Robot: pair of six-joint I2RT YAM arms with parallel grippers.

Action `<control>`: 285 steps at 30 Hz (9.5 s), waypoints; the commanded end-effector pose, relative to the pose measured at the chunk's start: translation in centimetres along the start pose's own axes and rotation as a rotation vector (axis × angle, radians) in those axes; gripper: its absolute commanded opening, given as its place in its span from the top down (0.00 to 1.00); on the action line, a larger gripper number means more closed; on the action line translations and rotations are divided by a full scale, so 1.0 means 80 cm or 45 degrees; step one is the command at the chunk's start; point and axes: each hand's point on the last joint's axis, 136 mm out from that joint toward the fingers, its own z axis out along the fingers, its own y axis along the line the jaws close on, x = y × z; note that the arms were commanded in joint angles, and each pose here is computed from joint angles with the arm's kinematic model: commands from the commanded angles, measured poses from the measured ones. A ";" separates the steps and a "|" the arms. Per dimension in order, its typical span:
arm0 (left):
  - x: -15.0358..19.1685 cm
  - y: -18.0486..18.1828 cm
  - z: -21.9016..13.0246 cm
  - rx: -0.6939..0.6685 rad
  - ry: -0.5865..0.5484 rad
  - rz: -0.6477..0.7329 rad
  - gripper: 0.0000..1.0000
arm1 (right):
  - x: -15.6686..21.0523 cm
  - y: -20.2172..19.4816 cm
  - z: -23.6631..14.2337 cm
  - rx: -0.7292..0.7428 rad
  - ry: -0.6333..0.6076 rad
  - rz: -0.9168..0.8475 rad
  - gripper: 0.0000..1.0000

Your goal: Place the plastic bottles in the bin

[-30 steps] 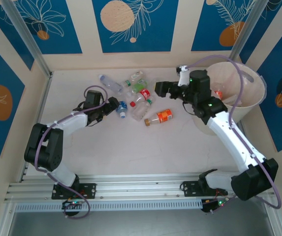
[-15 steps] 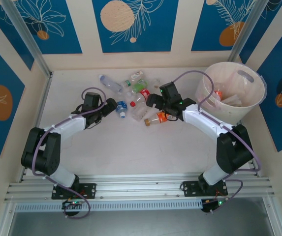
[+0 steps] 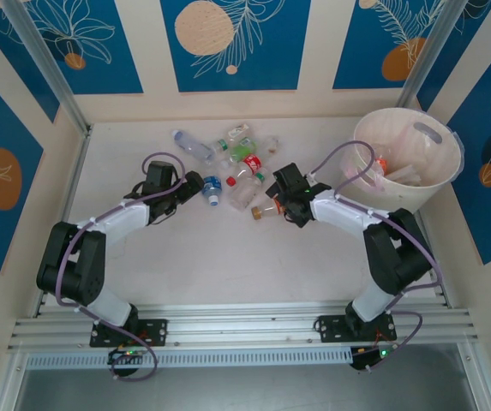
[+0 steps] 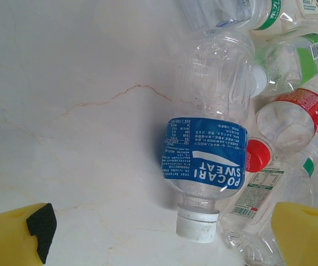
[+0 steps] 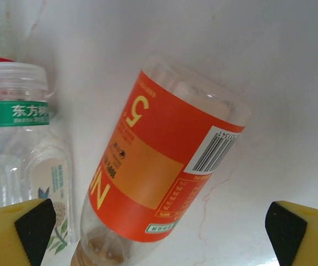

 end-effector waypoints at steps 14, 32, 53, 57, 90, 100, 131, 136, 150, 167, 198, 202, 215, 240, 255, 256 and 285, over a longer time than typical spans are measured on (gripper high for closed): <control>0.000 -0.003 -0.005 0.017 -0.009 0.011 0.00 | -0.018 0.000 0.077 0.078 -0.007 0.286 0.11; 0.003 -0.009 -0.001 0.067 0.020 0.009 0.00 | -0.018 0.049 0.052 -0.239 -0.092 -0.052 0.40; 0.011 0.005 0.016 0.024 0.076 -0.088 0.00 | -0.045 0.127 -0.126 -0.655 -0.349 -0.473 0.53; 0.015 -0.005 0.019 0.078 0.130 -0.065 0.00 | -0.051 0.142 -0.168 -0.741 -0.400 -0.589 0.56; 0.022 -0.044 0.007 0.130 0.108 0.104 0.00 | -0.239 0.091 -0.419 -0.679 -1.092 -0.725 0.61; 0.016 -0.028 0.008 0.040 0.071 0.068 0.00 | -0.325 0.023 -0.447 -0.342 -1.301 -0.636 0.61; 0.023 -0.064 0.002 0.079 0.129 0.345 0.00 | -0.435 -0.166 -0.356 0.624 -1.174 -0.380 0.26; 0.019 -0.057 -0.002 0.056 0.087 0.342 0.00 | -0.425 -0.161 -0.369 0.551 -1.181 -0.326 0.06; 0.041 -0.072 0.010 -0.003 0.150 0.455 0.00 | -0.362 -0.082 -0.396 -0.092 -1.140 -0.348 0.01; 0.019 -0.045 0.073 -0.203 0.152 0.409 0.00 | -0.249 -0.005 -0.391 -0.699 -0.800 -0.525 0.01; 0.019 -0.043 0.110 -0.046 0.197 0.455 0.52 | -0.195 0.028 -0.389 -0.887 -0.637 -0.693 0.00; 0.020 -0.057 0.091 0.013 0.180 0.503 0.64 | -0.181 0.041 -0.385 -0.917 -0.606 -0.748 0.00; 0.049 -0.170 -0.029 0.561 0.067 0.776 0.65 | -0.148 0.076 -0.360 -0.999 -0.455 -0.695 0.00; 0.149 -0.310 -0.174 1.414 0.173 1.031 0.63 | -0.027 0.184 -0.297 -1.194 0.125 -0.917 0.01; 0.142 -0.315 -0.159 1.372 0.170 0.977 0.56 | -0.015 0.178 -0.271 -1.149 0.146 -0.972 0.37; 0.142 -0.314 -0.157 1.359 0.172 0.966 0.54 | -0.018 0.178 -0.273 -1.150 0.130 -0.969 0.41; 0.085 -0.243 -0.127 0.868 -0.213 0.944 0.00 | -0.164 0.097 -0.385 -0.879 -0.587 -0.868 0.55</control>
